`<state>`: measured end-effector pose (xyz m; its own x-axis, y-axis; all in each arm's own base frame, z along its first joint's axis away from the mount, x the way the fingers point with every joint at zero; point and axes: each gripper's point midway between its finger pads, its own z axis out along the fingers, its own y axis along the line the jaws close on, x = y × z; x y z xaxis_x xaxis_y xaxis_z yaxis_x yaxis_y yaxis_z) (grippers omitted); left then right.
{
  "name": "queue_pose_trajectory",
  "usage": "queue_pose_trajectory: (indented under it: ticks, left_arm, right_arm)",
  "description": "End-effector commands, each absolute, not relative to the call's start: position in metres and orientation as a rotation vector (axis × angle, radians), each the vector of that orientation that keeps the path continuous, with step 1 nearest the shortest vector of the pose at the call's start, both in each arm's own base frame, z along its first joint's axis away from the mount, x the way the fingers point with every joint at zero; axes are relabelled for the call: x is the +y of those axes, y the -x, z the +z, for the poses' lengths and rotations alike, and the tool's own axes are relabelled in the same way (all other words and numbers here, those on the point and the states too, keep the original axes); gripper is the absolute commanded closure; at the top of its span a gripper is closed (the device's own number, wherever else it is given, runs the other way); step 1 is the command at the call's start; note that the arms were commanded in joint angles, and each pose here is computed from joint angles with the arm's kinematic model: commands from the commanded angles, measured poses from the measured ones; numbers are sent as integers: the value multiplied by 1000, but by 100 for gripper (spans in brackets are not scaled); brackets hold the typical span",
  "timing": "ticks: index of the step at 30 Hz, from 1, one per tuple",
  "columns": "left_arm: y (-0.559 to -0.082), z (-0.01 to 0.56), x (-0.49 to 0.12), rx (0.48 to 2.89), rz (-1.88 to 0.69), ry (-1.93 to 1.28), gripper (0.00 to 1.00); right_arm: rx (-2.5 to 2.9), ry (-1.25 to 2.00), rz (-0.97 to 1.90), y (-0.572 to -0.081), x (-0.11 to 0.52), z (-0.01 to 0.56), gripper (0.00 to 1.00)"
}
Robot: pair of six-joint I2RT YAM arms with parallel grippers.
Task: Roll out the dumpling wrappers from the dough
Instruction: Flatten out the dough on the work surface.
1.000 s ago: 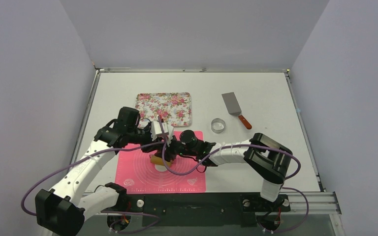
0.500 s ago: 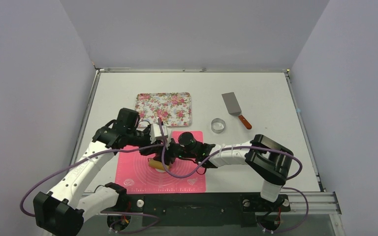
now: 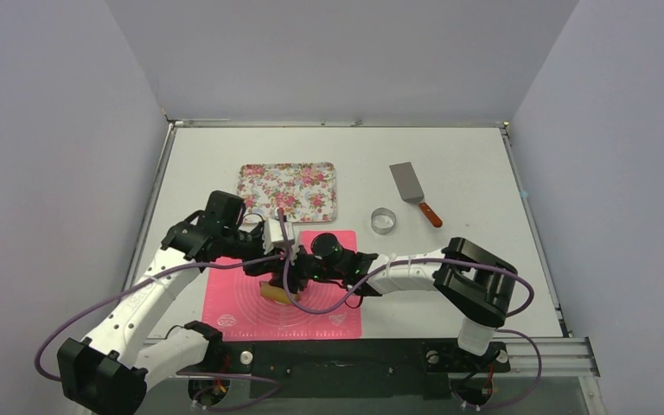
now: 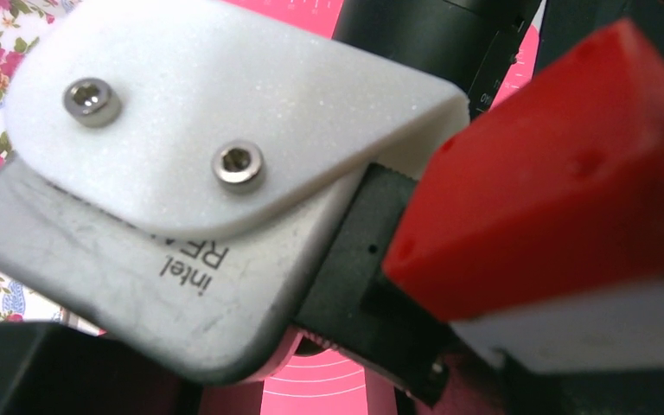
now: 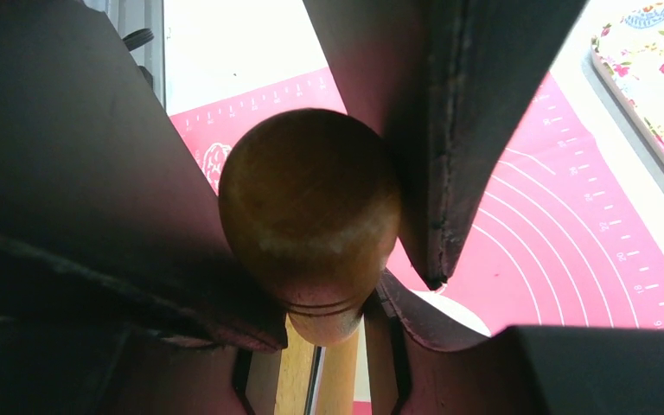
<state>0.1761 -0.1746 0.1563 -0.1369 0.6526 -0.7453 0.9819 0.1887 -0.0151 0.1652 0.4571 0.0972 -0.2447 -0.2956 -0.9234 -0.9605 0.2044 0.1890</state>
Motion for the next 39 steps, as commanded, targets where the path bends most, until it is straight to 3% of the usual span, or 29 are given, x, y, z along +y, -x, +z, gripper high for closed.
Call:
queue_pose_trajectory:
  ticks: [1,11,20,39]
  left_arm:
    - [-131,160,-189,1776,-875,-1718,100]
    - [-173,215,-216,1682,-818,-1576,100]
    - [-196,179,-227,1740,-817,-1569,100]
    - [-149,119,-207,1869,-966,-1689,100]
  right_arm:
    - [1918,1109,1046,-165,453,94,100]
    - [1763,979,927,-220,446,159,100]
    - [1795,971,894,-253,435,116,100]
    - [2076,1029,982,-193,417,28,100]
